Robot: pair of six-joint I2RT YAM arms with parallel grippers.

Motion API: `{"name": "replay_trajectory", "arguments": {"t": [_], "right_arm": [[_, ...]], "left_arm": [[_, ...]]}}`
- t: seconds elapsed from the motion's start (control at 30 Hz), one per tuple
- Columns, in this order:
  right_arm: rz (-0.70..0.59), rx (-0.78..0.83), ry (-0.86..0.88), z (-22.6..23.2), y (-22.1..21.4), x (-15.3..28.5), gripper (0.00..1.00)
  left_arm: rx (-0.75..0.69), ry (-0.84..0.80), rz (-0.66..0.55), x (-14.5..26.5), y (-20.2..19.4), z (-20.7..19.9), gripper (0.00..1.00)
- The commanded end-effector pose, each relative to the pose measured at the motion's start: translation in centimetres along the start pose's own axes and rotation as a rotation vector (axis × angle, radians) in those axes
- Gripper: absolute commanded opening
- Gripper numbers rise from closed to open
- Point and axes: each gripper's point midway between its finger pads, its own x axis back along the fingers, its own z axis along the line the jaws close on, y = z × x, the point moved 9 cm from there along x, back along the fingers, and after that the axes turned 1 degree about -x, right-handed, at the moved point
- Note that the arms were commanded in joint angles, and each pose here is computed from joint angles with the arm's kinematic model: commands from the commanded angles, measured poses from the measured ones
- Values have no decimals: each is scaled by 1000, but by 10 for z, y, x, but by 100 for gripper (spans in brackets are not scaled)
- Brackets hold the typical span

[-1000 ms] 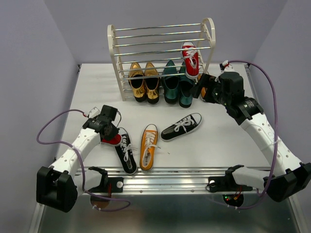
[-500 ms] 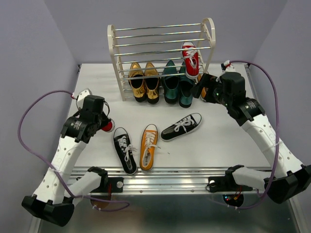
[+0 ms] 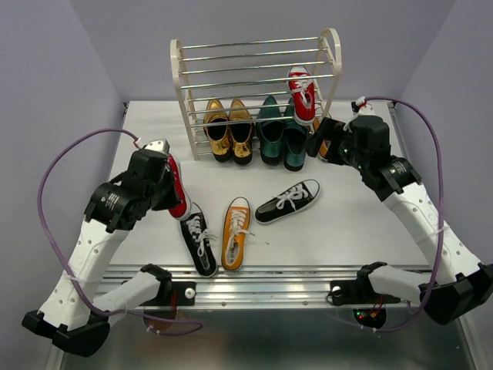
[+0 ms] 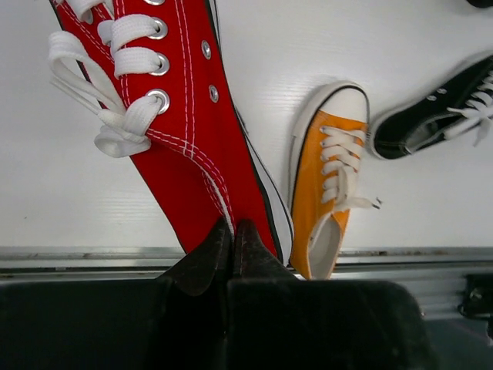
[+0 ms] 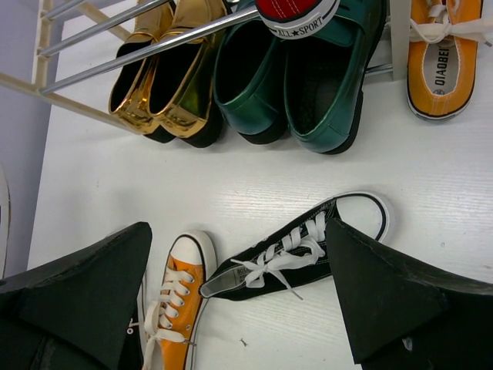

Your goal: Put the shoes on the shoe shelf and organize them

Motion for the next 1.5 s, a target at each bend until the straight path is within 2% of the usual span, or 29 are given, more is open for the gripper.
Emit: {"name": "replay_trajectory", "arguments": {"t": [0.0,0.07,0.23,0.37,0.5,0.8,1.17,1.47], "right_arm": [[-82,13,3,5,19,14,100],[-95,11,-6,5,20,16,100],[-123,19,-44,3,26,22,100],[-141,22,-57,5,33,27,100],[-155,25,-77,4,36,32,100],[-175,23,-81,6,42,37,100],[-171,37,-61,12,49,49,100],[-138,48,-53,10,44,60,100]], "left_arm": [[-60,-242,-91,22,18,-28,0],[-55,-300,-104,21,21,-42,0],[-151,-401,-100,19,19,-92,0],[-198,-443,-148,25,28,-135,0],[-239,-431,-169,12,42,-161,0],[-252,-364,-288,0,84,-202,0],[-280,-414,-331,-45,121,-246,0],[-268,-368,-381,-84,147,-265,0]]}}
